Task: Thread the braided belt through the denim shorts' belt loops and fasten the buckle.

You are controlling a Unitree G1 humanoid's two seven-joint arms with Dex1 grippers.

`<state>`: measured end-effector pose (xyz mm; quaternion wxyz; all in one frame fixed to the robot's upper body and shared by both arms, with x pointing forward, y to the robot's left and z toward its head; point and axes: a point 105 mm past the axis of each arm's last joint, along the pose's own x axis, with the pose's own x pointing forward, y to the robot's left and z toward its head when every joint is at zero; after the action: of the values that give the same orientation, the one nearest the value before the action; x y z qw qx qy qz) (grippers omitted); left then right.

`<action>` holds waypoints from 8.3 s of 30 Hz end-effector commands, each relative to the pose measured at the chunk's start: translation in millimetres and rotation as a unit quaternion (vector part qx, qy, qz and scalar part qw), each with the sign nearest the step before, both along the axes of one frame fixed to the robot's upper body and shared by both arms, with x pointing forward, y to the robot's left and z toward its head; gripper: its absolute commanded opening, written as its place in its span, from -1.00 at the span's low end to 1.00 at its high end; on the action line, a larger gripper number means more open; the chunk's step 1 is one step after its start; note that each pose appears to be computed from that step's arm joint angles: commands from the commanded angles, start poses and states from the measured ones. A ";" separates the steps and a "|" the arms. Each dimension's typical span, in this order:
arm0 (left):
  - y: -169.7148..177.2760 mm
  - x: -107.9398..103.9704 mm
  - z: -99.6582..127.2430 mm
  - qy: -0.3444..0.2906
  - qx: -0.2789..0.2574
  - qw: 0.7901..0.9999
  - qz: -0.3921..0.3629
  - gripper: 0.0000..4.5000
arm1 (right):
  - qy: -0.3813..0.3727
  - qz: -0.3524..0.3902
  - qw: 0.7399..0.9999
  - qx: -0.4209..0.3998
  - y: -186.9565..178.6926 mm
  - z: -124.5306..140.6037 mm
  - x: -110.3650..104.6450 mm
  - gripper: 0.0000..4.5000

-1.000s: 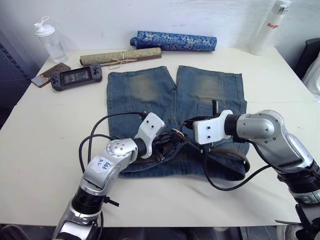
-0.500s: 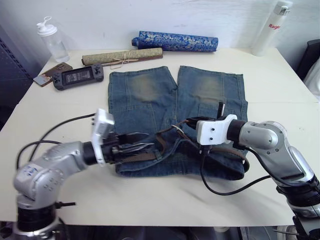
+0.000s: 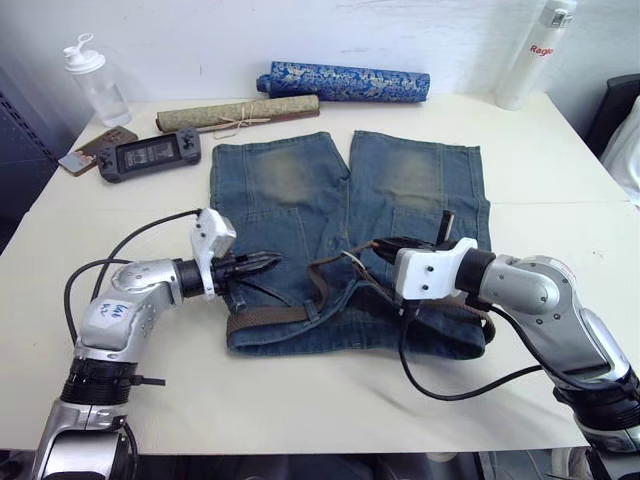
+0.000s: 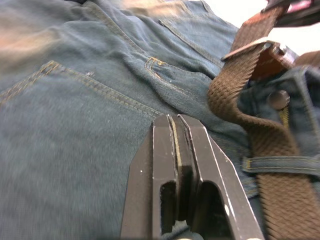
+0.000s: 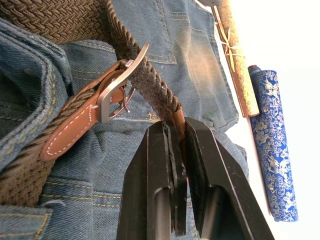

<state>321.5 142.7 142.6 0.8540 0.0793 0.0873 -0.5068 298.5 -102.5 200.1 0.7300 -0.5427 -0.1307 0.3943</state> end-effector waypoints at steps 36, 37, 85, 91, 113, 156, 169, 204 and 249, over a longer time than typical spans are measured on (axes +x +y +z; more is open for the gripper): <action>23.1 -6.1 -41.6 0.035 0.075 0.996 -0.018 -0.97 | -0.137 -0.141 0.974 0.113 -100.7 90.6 -0.9 -1.00; 24.8 -8.4 -45.6 0.033 0.090 0.995 -0.023 -0.97 | -0.140 -0.140 0.973 0.117 -100.4 93.5 -1.4 -1.00; -75.9 -1.9 73.7 -0.170 -0.020 0.985 0.029 0.58 | -0.083 0.061 0.994 0.044 21.0 47.0 -8.3 -1.00; -77.5 -4.2 71.3 -0.174 -0.018 0.984 0.022 -0.55 | -0.082 0.059 0.994 0.045 21.0 46.9 -8.4 -1.00; -69.9 0.2 68.7 -0.108 -0.127 0.983 0.080 -1.00 | 0.136 -0.080 0.947 0.280 -19.9 40.8 -3.8 0.60; -36.8 -29.3 58.1 -0.047 -0.188 0.977 0.088 -1.00 | 0.384 -0.143 0.882 0.232 22.5 -87.7 -25.2 -0.98; -47.0 -24.9 44.7 -0.038 -0.188 0.977 0.089 -1.00 | 0.376 -0.093 0.859 0.335 17.6 -31.0 -33.3 -0.98; -37.2 -22.1 42.1 -0.040 -0.177 0.977 0.111 -1.00 | 0.408 -0.095 0.874 0.245 39.8 -64.0 -38.2 -0.98; -18.8 -24.2 25.0 -0.071 -0.093 0.988 0.100 -1.00 | 0.411 -0.116 0.888 0.172 47.9 -79.7 -42.1 -0.98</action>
<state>297.9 128.6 152.9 0.9135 0.0052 0.0176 -0.4065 261.0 -53.1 134.8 0.8500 -0.2062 0.1361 0.4653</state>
